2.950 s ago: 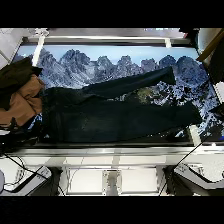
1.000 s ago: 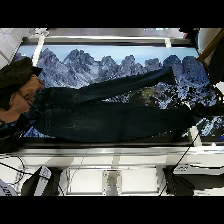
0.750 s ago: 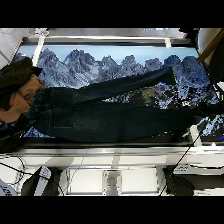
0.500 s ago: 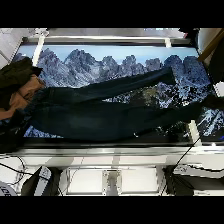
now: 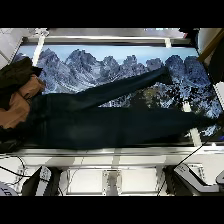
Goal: Fold the clothes and pants, and hang the long-sleeved shirts on hangers.
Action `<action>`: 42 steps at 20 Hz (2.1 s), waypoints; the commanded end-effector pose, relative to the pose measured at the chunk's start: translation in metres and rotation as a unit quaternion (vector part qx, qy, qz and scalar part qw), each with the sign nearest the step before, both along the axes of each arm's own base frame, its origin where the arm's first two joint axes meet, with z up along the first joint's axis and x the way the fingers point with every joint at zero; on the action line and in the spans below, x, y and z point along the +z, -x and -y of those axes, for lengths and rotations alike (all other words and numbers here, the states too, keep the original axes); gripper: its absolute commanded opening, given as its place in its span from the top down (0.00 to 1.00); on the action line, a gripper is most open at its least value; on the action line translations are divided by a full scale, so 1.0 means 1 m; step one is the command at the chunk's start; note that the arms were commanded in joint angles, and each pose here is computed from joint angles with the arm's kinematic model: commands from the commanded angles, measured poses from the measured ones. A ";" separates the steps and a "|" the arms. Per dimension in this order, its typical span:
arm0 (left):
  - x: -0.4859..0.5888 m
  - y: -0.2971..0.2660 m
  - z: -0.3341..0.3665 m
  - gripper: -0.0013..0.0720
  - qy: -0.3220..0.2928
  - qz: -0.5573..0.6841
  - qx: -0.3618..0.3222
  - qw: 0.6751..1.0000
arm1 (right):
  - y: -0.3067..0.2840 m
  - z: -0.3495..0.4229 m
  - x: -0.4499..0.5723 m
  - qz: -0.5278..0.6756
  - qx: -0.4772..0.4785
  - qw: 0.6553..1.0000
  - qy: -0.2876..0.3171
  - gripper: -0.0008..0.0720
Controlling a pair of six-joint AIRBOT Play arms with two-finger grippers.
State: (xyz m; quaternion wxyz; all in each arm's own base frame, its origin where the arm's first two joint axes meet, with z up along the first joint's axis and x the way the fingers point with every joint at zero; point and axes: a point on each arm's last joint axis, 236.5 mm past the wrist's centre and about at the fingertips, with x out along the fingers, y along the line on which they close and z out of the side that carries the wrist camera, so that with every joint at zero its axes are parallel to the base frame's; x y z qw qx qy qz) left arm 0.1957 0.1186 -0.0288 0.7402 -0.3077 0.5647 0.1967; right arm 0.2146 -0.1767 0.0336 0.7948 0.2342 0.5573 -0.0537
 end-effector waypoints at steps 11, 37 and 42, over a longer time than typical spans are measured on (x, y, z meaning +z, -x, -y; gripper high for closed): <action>0.010 -0.002 -0.018 0.08 -0.037 0.008 0.019 0.999 | 0.006 0.076 0.054 0.089 -0.222 0.969 0.055 0.37; -0.035 -0.233 -0.038 0.16 0.060 0.069 -0.139 0.986 | -0.201 -0.115 0.053 0.144 -0.018 0.982 -0.121 0.39; -0.026 -0.237 -0.021 0.89 0.059 0.070 -0.179 0.980 | -0.193 -0.121 0.050 0.124 -0.009 0.984 -0.131 0.39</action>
